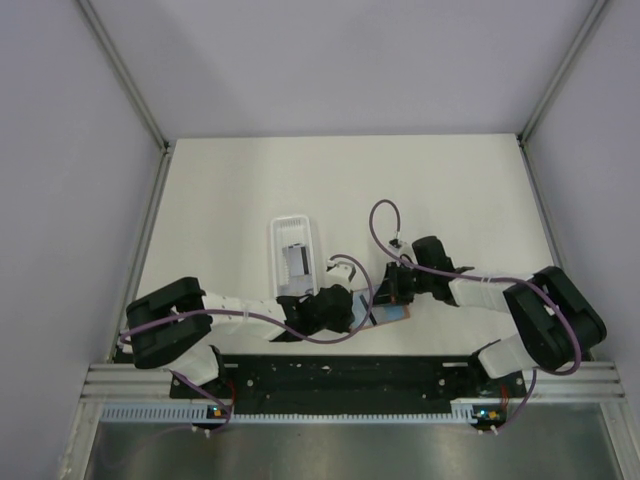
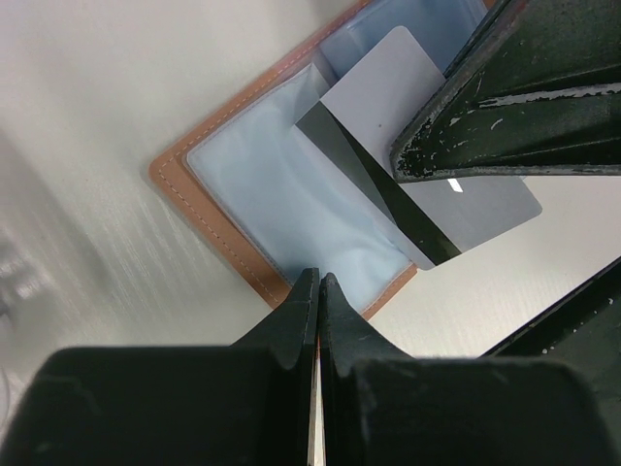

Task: Put the credit cards into the card holder
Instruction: Insert the credit card into the card holder.

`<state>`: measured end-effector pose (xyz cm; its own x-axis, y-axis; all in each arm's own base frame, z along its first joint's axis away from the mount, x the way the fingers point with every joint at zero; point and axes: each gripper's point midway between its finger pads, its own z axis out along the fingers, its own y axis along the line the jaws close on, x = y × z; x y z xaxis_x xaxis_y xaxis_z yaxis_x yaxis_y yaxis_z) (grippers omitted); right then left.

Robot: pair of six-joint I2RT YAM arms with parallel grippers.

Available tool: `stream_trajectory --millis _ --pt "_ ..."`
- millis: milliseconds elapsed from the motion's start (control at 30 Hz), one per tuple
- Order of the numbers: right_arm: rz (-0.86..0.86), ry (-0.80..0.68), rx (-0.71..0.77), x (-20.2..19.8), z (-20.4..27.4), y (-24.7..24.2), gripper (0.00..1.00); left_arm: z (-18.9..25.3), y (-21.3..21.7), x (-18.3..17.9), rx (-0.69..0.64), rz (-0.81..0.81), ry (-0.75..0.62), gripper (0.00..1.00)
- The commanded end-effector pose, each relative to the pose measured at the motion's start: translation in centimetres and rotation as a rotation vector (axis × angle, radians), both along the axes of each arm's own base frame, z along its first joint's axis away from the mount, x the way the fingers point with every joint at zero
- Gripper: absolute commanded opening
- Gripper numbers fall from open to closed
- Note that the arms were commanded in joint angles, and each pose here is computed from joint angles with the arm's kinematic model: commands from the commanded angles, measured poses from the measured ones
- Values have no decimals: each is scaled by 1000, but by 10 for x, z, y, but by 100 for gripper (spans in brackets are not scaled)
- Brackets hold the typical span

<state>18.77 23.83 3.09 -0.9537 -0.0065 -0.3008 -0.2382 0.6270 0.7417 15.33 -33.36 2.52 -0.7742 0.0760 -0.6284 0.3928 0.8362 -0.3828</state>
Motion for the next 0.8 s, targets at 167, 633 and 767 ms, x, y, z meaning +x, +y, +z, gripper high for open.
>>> stream_trajectory --millis 167,633,767 --pt "-38 -84 -12 26 9 2 0 -5 10 -2 25 12 2 0" --pt "-55 -104 -34 38 4 2 0 -3 9 -1 28 8 -1 0" --pt "-49 -86 -14 33 0 4 0 -3 9 -1 28 8 -1 0"
